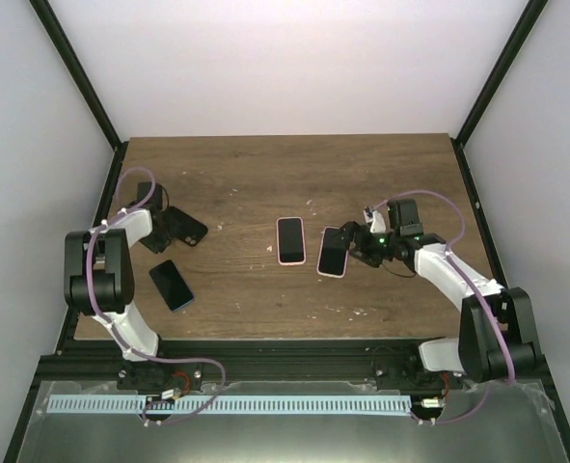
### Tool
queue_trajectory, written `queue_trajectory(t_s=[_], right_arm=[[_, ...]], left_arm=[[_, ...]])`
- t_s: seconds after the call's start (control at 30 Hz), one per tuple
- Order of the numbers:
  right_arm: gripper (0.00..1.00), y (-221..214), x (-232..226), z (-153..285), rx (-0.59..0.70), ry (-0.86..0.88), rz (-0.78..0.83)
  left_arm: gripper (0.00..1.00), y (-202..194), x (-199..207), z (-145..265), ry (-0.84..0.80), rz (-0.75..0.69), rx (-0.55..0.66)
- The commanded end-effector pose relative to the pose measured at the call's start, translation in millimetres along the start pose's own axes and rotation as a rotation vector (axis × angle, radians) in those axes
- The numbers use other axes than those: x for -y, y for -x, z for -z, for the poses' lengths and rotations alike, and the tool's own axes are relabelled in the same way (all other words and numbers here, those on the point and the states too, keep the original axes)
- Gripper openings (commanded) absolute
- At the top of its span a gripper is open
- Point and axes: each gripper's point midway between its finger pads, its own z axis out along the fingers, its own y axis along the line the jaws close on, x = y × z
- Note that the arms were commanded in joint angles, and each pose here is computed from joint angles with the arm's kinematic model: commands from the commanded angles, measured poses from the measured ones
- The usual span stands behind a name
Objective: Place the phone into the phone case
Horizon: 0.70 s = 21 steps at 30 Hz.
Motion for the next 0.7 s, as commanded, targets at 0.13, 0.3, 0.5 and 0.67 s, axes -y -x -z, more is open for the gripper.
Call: queue_trajectory(t_s=[0.13,0.3,0.5,0.67], right_arm=[[1.0,-6.8,-11.5,-0.9,-0.001,0.013,0.022],[1.0,-9.0,-14.3,-3.6,-0.014,0.011,0.034],[1.0,-5.9,-19.2,-2.1,-0.003,0.014,0.05],[1.0,-5.6,-19.3,-5.6,-0.016,0.008,0.054]], left_arm=[[0.32,8.8,11.9,-19.5,-0.066,0.03,-0.016],[0.31,7.7,17.5,-18.2,-0.083,0.025,-0.038],[0.31,14.0,22.0,-7.7,-0.1,0.052,-0.016],[0.29,14.5,32.8,-9.2,-0.146,0.056,-0.03]])
